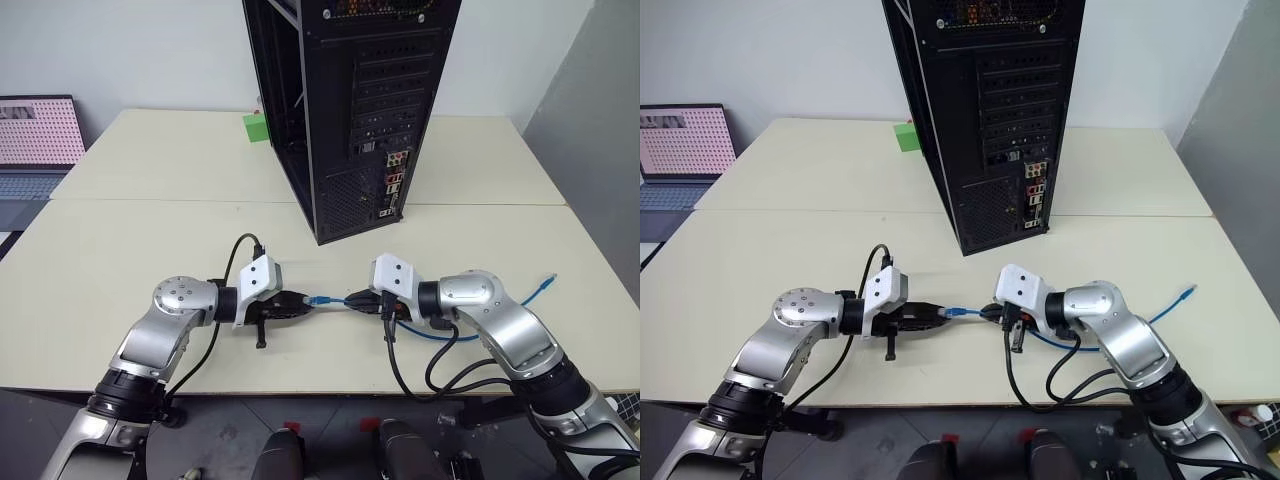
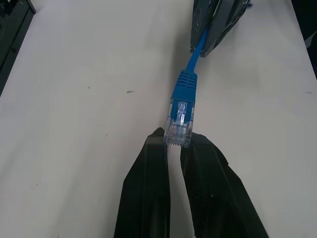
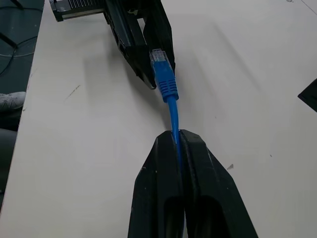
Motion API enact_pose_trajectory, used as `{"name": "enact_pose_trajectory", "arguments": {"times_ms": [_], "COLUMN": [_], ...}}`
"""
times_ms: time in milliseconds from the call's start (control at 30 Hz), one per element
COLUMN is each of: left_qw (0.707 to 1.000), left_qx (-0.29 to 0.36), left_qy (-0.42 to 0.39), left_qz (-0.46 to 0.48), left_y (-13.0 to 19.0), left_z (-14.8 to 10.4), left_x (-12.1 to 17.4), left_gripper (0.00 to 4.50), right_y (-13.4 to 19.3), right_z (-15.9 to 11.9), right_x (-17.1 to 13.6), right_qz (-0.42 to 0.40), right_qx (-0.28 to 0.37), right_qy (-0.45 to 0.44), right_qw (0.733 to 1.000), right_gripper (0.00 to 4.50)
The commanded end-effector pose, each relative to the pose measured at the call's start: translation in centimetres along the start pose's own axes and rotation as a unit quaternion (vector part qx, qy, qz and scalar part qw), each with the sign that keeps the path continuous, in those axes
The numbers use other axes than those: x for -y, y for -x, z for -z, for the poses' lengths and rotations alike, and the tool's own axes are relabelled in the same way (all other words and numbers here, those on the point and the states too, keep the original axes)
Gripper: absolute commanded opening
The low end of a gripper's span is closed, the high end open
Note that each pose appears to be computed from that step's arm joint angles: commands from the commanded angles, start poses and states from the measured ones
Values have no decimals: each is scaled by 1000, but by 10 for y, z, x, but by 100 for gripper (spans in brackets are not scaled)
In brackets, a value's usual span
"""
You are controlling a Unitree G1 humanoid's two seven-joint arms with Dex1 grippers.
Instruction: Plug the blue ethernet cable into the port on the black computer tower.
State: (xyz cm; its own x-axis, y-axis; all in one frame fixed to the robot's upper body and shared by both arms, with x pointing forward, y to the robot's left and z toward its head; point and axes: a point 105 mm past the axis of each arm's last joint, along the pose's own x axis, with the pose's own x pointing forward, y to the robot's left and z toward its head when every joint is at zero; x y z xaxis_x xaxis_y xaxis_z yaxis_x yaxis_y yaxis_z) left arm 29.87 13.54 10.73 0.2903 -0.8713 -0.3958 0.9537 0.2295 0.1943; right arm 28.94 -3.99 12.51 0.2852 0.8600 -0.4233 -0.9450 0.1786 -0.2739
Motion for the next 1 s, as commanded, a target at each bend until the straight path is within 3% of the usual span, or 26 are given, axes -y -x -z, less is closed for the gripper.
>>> {"name": "enact_pose_trajectory", "arguments": {"times_ms": [33,233,400,567,600,733,1000], "left_qw": [1000,1000,999,998,997,985,909], "left_qx": [12,17,15,21,24,36,88], "left_qy": [-19,-23,-34,-57,-75,-166,-402], "left_qz": [11,13,13,9,4,-22,-69], "left_y": [-3,-4,-5,-7,-8,-12,-17], "left_z": [-8,-9,-8,-10,-11,-20,-37], "left_x": [3,6,8,10,10,10,18], "left_gripper": [18,18,17,17,17,17,17], "right_y": [1,1,6,24,30,43,36], "right_z": [-12,-11,-6,-5,-6,-14,-25], "right_x": [-1,-1,-3,0,1,2,-3], "right_qz": [-7,-10,-21,-31,-31,-32,-44], "right_qx": [14,14,7,5,11,55,128], "right_qy": [24,17,17,4,-12,-80,-216], "right_qw": [1000,1000,1000,999,999,995,967], "right_gripper": [0,0,117,264,273,382,391]}}
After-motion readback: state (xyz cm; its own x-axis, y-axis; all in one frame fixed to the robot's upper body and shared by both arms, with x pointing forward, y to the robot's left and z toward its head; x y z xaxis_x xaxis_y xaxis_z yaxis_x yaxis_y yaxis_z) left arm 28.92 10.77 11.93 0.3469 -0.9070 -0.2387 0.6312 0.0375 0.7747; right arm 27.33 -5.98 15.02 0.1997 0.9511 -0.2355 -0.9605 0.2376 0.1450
